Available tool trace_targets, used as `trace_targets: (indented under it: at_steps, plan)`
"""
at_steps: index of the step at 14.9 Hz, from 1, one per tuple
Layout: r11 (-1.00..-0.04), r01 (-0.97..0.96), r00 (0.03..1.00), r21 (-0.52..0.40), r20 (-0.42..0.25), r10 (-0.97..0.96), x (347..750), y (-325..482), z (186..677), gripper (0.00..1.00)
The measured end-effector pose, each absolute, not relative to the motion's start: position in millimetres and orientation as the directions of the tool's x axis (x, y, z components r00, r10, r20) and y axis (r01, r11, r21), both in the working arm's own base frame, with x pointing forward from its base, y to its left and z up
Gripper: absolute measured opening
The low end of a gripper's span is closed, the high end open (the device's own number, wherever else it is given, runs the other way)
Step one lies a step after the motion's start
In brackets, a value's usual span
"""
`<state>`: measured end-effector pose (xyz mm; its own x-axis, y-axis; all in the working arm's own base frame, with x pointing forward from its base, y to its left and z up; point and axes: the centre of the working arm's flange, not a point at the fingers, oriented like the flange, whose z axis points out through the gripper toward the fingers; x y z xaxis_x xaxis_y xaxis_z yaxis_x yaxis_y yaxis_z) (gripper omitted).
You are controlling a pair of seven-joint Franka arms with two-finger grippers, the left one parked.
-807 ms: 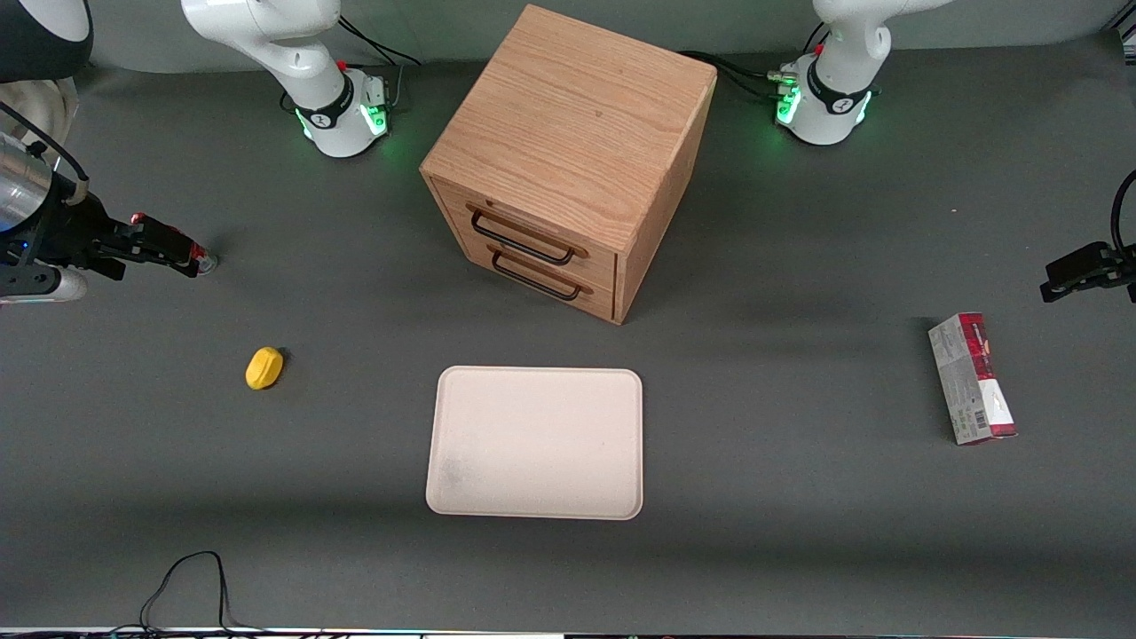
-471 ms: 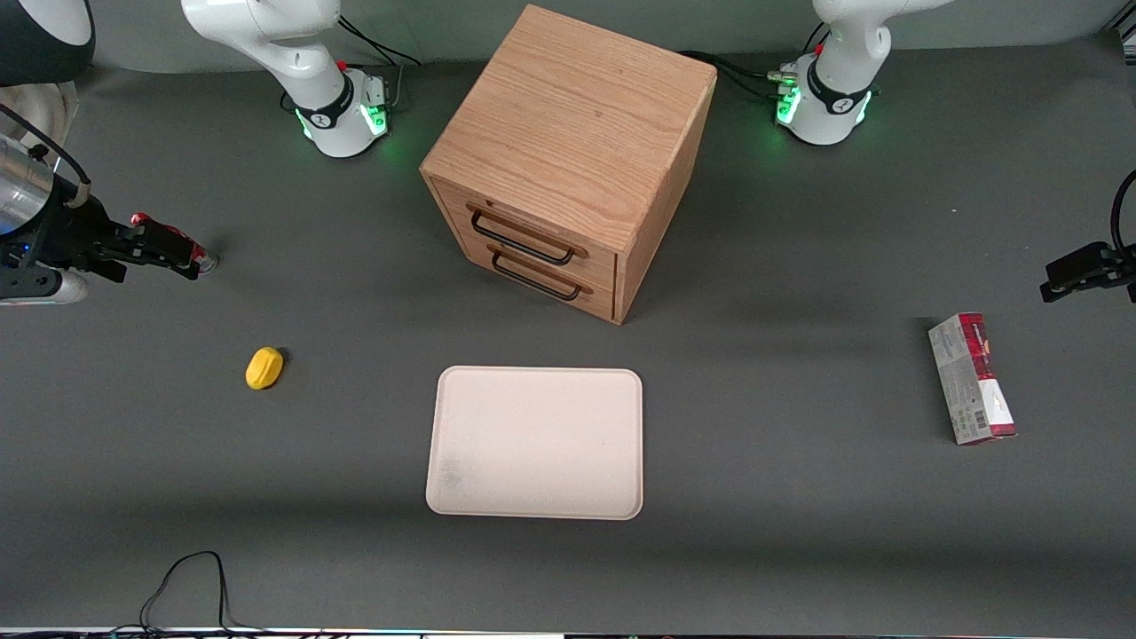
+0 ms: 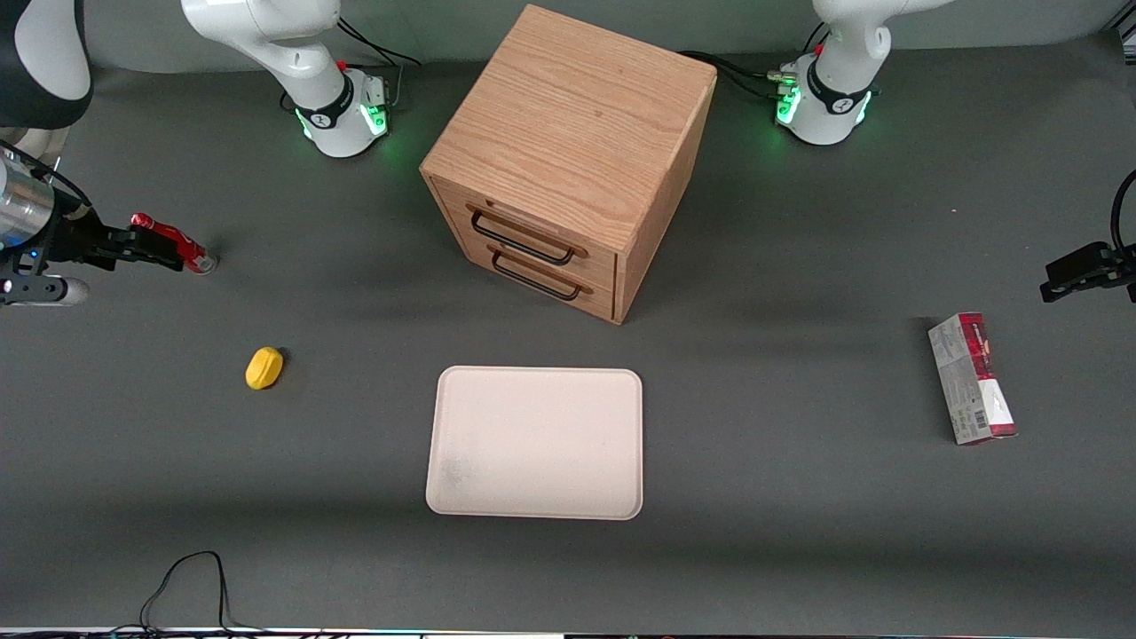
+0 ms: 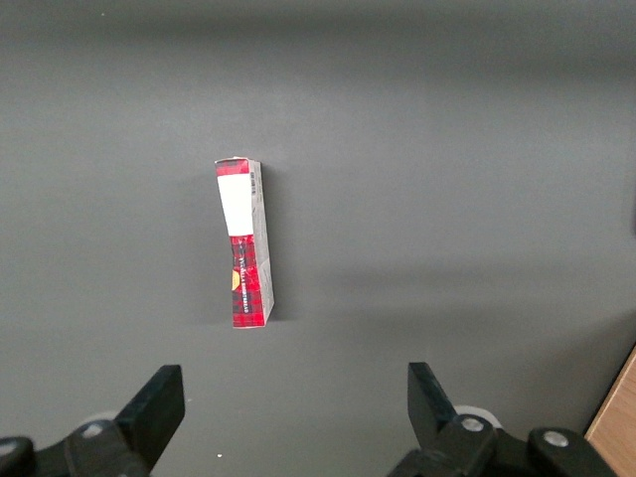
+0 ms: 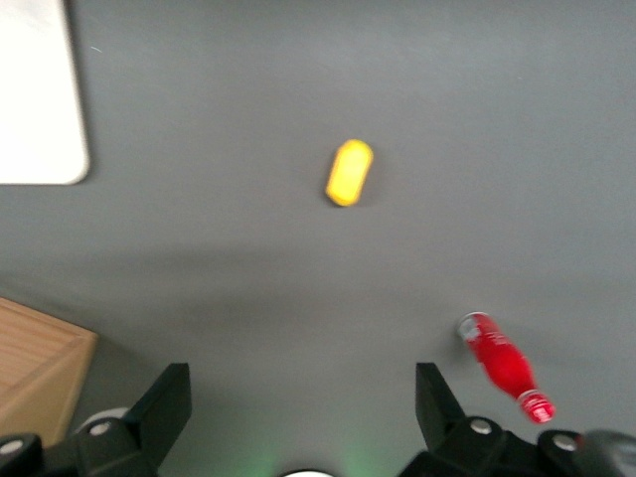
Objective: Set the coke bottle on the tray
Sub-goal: 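Lower the open right gripper over the red Coca-Cola bottle's cap end, then close the right gripper around the red bottle's neck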
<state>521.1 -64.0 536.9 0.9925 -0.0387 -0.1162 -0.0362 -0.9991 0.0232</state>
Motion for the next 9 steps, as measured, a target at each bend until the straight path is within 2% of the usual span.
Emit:
trace_targets:
  at_steps: [5,9]
  plan:
    - [-1.0,-0.005,0.999,0.014,-0.042,-0.006,443.3,-199.3,472.0,1.0]
    - [-0.999,0.012,0.999,-0.036,0.032,0.011,379.7,-258.6,405.6,1.0]
